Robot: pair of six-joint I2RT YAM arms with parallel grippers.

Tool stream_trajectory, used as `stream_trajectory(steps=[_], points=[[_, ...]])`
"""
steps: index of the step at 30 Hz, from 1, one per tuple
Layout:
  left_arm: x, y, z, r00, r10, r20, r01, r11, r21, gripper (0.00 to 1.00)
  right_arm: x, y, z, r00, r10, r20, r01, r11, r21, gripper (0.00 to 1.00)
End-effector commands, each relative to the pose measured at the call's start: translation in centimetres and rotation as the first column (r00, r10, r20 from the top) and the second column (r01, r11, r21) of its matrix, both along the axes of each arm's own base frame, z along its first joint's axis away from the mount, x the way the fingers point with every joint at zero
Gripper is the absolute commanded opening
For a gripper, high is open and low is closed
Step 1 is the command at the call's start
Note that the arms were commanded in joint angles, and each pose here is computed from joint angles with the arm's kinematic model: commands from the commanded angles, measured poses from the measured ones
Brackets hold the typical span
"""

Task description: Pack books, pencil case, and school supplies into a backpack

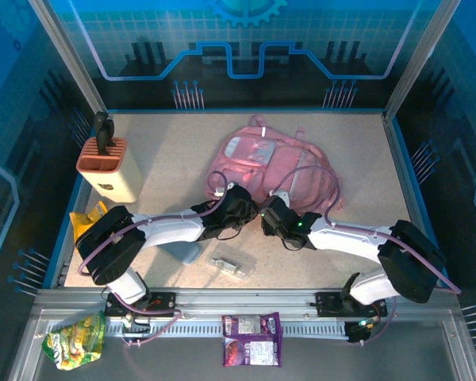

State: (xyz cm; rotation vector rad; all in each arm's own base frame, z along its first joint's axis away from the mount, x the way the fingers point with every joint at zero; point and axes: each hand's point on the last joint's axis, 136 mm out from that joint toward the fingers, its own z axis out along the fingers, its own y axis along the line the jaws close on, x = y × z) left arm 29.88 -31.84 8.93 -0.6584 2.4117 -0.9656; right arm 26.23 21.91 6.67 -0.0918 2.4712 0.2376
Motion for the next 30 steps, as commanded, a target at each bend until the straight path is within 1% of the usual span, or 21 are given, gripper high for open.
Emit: stream_trajectory(steps=[1, 5, 7, 11, 14, 18, 21, 25, 30], points=[[-1.3, -3.4, 5.1, 0.989, -0.118, 0.086, 0.127, 0.986, -0.107, 0.0, 2.4, 0.6, 3.0, 0.99, -0.009, 0.138, 0.003, 0.999, 0.049, 0.25], [-1.4, -3.2, 5.0, 0.989, -0.117, 0.09, 0.125, 0.988, -0.088, 0.0, 1.9, -0.2, 2.7, 0.99, -0.014, 0.14, 0.009, 0.999, 0.035, 0.17], [-1.4, -2.8, 4.8, 0.991, -0.104, 0.088, 0.112, 0.99, -0.084, 0.0, 1.5, -0.6, 2.3, 0.991, -0.013, 0.135, 0.009, 0.999, 0.036, 0.16], [-1.5, -2.2, 4.4, 0.992, -0.092, 0.083, 0.097, 0.994, -0.058, 0.0, 0.8, -1.4, 1.9, 0.992, -0.007, 0.122, 0.005, 1.0, 0.016, 0.09], [-1.4, -1.4, 4.0, 0.994, -0.078, 0.078, 0.08, 0.996, -0.03, 0.0, 0.2, -2.3, 1.7, 0.993, -0.008, 0.119, 0.006, 1.0, 0.014, 0.07], [-1.0, -0.4, 3.7, 0.995, -0.067, 0.076, 0.068, 0.998, -0.008, 0.0, -0.9, -3.7, 1.3, 0.997, 0.0, 0.081, -0.001, 1.0, 0.018, 0.05], [-0.5, 1.2, 3.0, 0.998, -0.042, 0.054, 0.042, 0.999, 0.017, 0.0, -1.7, -5.0, 1.0, 0.998, -0.003, 0.068, 0.003, 1.0, 0.003, 0.03], [0.2, 4.2, 1.9, 0.999, 0.017, 0.045, -0.019, 0.999, 0.029, 0.0, -2.7, -6.4, 1.0, 0.998, 0.012, 0.056, -0.013, 1.0, 0.026, 0.02], [1.0, 7.3, 1.1, 0.999, 0.049, 0.019, -0.05, 0.998, 0.041, 0.0, -3.9, -9.1, 1.1, 0.999, -0.028, 0.018, 0.028, 1.0, 0.008, 0.0]])
